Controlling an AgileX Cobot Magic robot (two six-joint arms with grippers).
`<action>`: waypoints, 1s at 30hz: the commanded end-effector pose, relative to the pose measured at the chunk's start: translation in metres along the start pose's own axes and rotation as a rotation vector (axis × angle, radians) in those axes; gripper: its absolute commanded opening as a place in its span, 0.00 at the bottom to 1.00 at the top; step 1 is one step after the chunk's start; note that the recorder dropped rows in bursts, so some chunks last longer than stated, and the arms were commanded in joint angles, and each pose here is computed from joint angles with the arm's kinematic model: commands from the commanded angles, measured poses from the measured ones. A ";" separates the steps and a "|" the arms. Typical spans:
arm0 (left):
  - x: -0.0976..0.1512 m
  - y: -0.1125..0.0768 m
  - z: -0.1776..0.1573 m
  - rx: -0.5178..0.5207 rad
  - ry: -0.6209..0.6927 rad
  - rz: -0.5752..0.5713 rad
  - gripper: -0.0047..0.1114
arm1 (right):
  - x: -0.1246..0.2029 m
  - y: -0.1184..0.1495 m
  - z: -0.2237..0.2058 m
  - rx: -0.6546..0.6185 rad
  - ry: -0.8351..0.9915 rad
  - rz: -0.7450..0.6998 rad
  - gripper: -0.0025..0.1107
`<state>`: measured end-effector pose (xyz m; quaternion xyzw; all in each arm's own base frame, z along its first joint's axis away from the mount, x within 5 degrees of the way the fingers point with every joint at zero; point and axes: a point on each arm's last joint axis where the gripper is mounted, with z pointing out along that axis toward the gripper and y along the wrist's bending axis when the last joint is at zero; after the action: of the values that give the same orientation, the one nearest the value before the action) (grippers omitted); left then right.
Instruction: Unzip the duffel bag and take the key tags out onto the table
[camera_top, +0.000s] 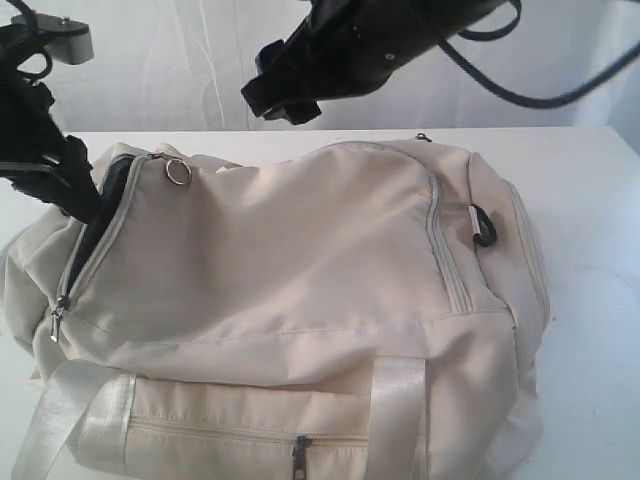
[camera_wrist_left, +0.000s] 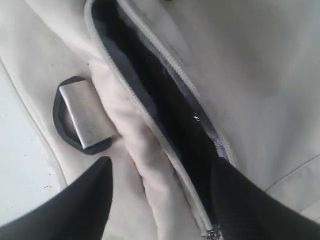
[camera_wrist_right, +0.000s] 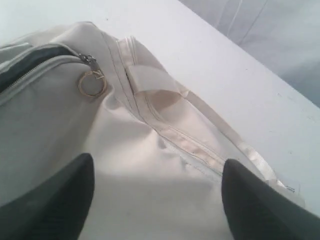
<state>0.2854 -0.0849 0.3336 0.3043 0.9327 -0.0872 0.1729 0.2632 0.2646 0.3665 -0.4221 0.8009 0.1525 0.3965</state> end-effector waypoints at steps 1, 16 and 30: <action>0.009 0.000 0.007 0.062 -0.072 -0.058 0.64 | -0.014 -0.005 0.026 -0.090 0.143 -0.102 0.61; 0.000 0.002 0.019 0.078 -0.183 -0.058 0.64 | -0.040 -0.005 0.085 -0.165 0.042 -0.250 0.61; -0.005 0.013 0.054 0.098 -0.108 -0.102 0.40 | -0.030 0.005 0.113 -0.271 0.030 -0.342 0.61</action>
<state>0.3129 -0.0925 0.2861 0.2660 0.9281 -0.1531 0.2108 0.3243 0.3456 0.3231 -0.6019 0.6995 0.1760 0.3427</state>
